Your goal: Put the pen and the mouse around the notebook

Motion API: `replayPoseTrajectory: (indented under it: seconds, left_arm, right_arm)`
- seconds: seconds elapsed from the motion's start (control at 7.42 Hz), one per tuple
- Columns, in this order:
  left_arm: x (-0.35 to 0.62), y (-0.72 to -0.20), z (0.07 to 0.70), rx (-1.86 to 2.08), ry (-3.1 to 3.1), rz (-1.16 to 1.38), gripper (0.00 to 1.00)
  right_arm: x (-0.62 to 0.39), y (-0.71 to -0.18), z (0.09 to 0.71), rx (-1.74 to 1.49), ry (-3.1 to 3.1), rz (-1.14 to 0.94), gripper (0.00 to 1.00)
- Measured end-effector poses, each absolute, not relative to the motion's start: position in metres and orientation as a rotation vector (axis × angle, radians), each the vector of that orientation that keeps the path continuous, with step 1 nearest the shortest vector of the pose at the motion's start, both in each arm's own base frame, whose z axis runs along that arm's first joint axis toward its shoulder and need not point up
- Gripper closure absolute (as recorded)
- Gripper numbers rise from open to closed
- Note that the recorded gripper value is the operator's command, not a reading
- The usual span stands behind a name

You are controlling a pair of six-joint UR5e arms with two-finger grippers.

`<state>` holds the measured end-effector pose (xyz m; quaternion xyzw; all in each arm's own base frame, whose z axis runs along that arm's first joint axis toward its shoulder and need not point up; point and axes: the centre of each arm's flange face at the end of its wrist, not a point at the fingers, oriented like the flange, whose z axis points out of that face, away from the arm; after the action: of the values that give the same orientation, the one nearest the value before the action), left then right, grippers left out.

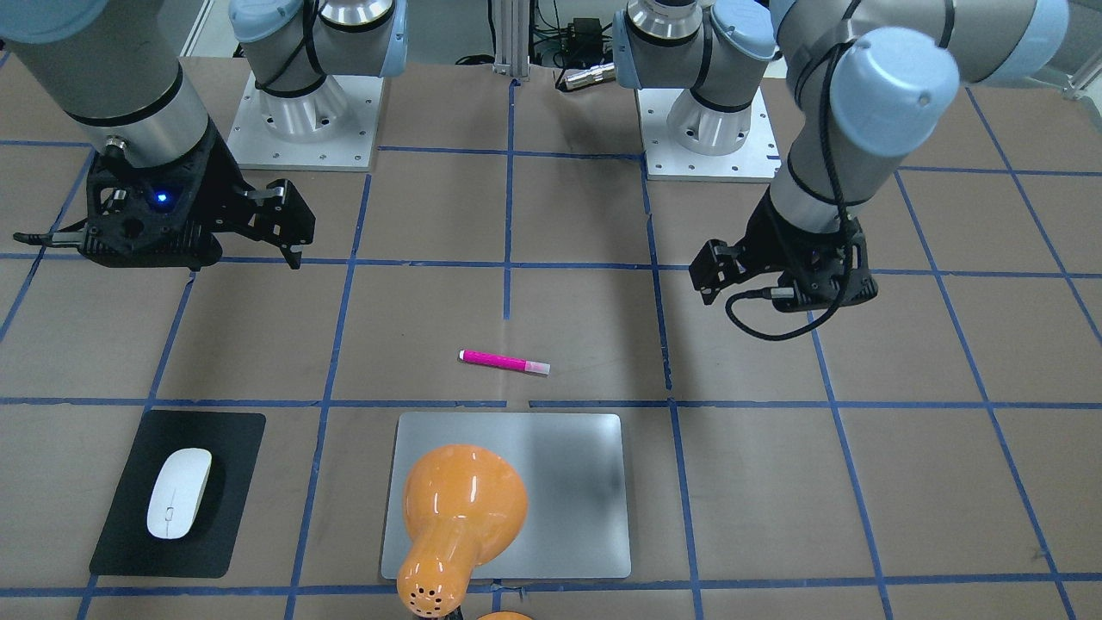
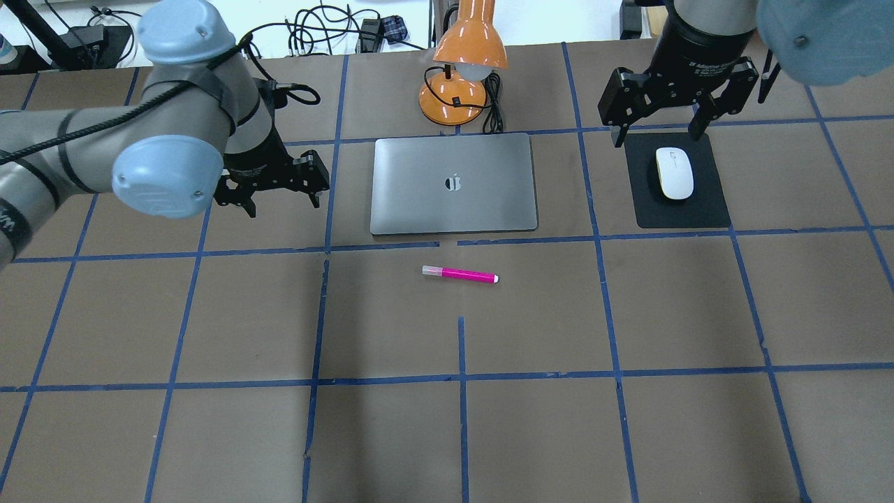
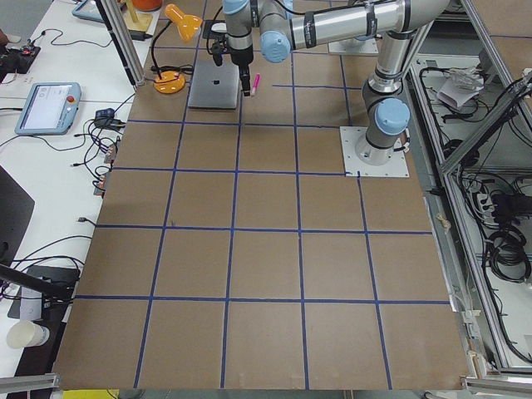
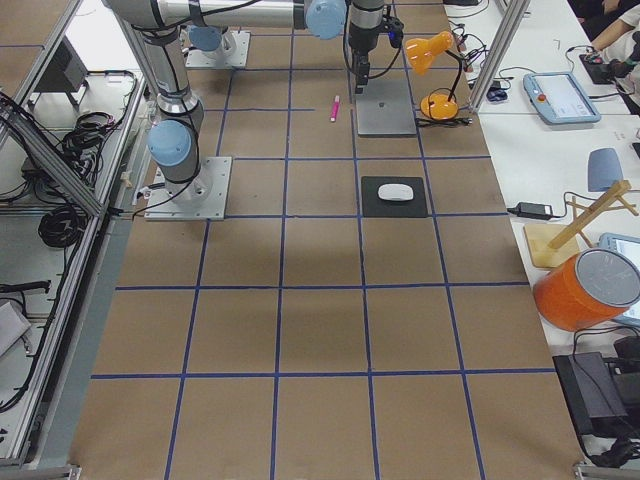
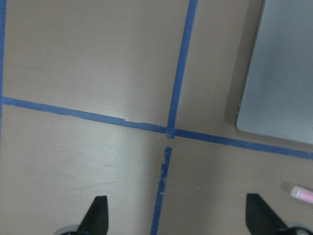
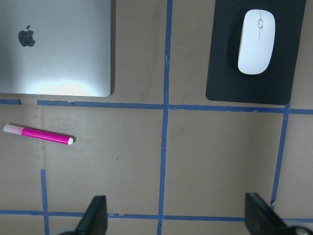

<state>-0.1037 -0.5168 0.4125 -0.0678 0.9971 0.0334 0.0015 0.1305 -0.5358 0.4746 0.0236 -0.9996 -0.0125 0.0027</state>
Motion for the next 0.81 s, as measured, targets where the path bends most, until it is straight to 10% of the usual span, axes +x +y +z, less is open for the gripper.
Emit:
replayPoseTrajectory:
  seconds: [0.81]
  left_arm:
    - [-0.097, -0.49, 0.444, -0.097, 3.134, 0.117, 0.0]
  right_arm:
    - [0.131, -0.536, 0.474, 0.07, -3.135, -0.046, 0.0]
